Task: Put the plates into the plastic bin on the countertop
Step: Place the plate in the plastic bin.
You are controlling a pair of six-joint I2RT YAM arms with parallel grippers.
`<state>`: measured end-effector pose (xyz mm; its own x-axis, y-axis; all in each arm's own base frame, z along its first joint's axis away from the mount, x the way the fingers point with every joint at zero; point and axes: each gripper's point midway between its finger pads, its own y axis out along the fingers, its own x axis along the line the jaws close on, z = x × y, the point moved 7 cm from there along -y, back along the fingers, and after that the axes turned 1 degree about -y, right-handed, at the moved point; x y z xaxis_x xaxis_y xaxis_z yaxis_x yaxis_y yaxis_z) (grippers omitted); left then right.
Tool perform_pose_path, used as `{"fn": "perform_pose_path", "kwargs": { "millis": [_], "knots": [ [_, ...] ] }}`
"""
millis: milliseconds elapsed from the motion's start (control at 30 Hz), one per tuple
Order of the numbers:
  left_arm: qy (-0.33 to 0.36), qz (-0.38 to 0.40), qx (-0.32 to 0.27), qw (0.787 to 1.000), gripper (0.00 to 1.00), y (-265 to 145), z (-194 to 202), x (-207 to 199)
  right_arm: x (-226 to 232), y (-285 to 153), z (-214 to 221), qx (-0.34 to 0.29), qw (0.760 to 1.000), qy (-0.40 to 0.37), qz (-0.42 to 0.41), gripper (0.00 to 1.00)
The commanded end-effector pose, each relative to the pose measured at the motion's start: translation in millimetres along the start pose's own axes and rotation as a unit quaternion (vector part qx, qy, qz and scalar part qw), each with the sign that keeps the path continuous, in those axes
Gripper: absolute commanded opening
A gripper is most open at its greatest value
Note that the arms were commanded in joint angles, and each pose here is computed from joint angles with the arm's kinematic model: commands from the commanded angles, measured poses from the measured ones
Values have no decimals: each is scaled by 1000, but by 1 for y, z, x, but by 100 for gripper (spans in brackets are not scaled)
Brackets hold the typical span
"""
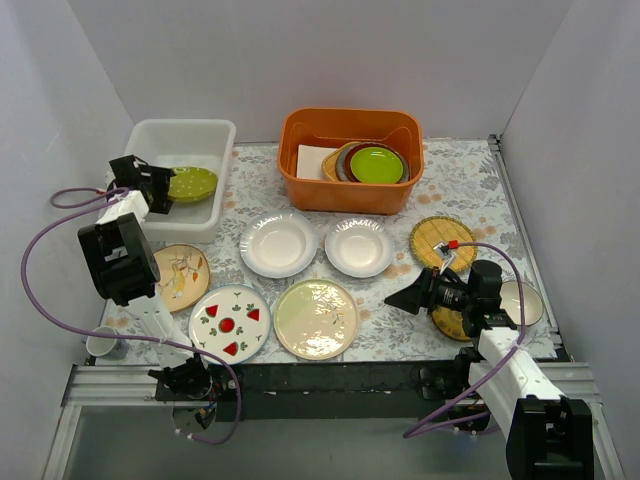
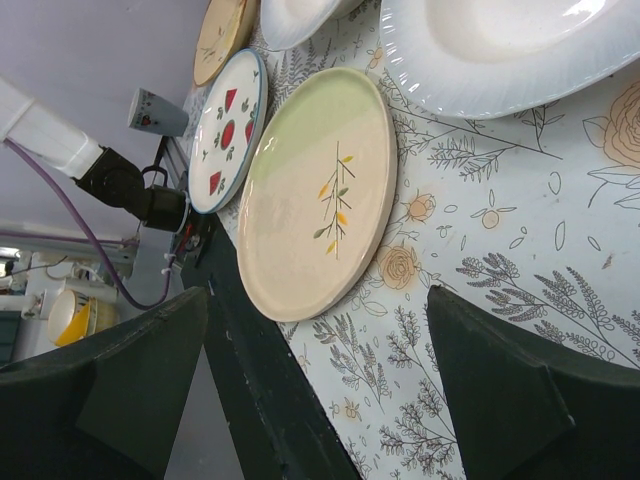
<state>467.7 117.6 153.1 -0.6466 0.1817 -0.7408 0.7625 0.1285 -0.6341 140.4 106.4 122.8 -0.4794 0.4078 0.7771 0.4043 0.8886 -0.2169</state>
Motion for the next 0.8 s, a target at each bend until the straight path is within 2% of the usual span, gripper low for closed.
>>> {"fn": "perform_pose_path", "kwargs": {
  "millis": [0, 433, 567, 767],
  "knots": [
    [-6, 26, -4, 1000, 73, -14, -7, -19, 4, 1, -8, -6, 1000, -23, -13, 98],
    [-25, -23, -7, 999, 82, -23, -9, -20, 9, 0, -13, -8, 999, -29, -18, 98],
    [-35, -72, 9, 997, 82, -19, -8, -12, 12, -1, -14, -8, 999, -34, -22, 98],
    [-46, -94, 20, 994, 83, -22, -6, -12, 16, -3, -16, -8, 999, -40, -24, 98]
  ]
}}
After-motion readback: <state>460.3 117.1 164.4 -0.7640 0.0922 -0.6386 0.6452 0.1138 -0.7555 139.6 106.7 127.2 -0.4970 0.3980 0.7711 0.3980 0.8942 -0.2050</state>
